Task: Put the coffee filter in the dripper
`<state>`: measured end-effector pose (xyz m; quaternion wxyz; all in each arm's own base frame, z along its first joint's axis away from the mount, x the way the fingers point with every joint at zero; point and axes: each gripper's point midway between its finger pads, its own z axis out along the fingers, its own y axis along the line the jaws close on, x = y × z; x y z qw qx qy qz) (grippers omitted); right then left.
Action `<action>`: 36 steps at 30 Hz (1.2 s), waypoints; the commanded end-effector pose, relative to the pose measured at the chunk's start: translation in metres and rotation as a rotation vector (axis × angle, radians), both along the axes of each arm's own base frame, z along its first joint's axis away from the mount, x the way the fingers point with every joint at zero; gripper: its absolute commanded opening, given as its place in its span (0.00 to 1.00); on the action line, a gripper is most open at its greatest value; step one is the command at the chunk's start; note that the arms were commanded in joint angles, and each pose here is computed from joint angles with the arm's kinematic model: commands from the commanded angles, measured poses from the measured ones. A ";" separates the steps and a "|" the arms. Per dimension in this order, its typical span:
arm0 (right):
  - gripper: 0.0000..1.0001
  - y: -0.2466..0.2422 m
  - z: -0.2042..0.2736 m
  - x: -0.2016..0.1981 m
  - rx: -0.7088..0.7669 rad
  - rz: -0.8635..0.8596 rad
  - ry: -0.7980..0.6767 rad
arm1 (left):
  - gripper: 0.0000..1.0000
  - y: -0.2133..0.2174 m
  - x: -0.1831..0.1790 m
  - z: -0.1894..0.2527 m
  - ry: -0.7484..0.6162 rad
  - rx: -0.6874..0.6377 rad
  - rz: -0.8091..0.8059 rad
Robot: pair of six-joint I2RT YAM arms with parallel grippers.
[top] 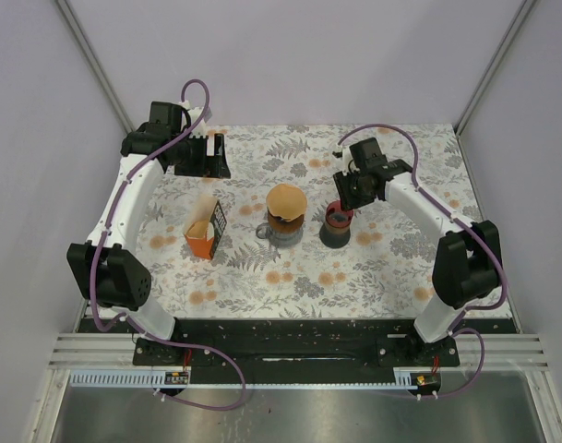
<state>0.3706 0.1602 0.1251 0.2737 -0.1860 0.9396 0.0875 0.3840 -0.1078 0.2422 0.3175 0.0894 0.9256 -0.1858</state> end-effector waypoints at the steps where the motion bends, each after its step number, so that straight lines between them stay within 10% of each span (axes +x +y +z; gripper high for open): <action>1: 0.48 0.014 0.046 0.011 0.080 0.063 -0.126 | 0.89 0.000 0.001 0.015 -0.062 -0.008 -0.014; 9: 0.69 -0.001 0.128 0.056 0.172 -0.076 -0.355 | 0.89 0.002 0.000 0.014 -0.065 -0.002 -0.017; 36: 0.59 -0.037 -0.041 0.179 -0.102 -0.214 -0.127 | 0.89 0.009 0.009 0.000 -0.040 0.022 0.002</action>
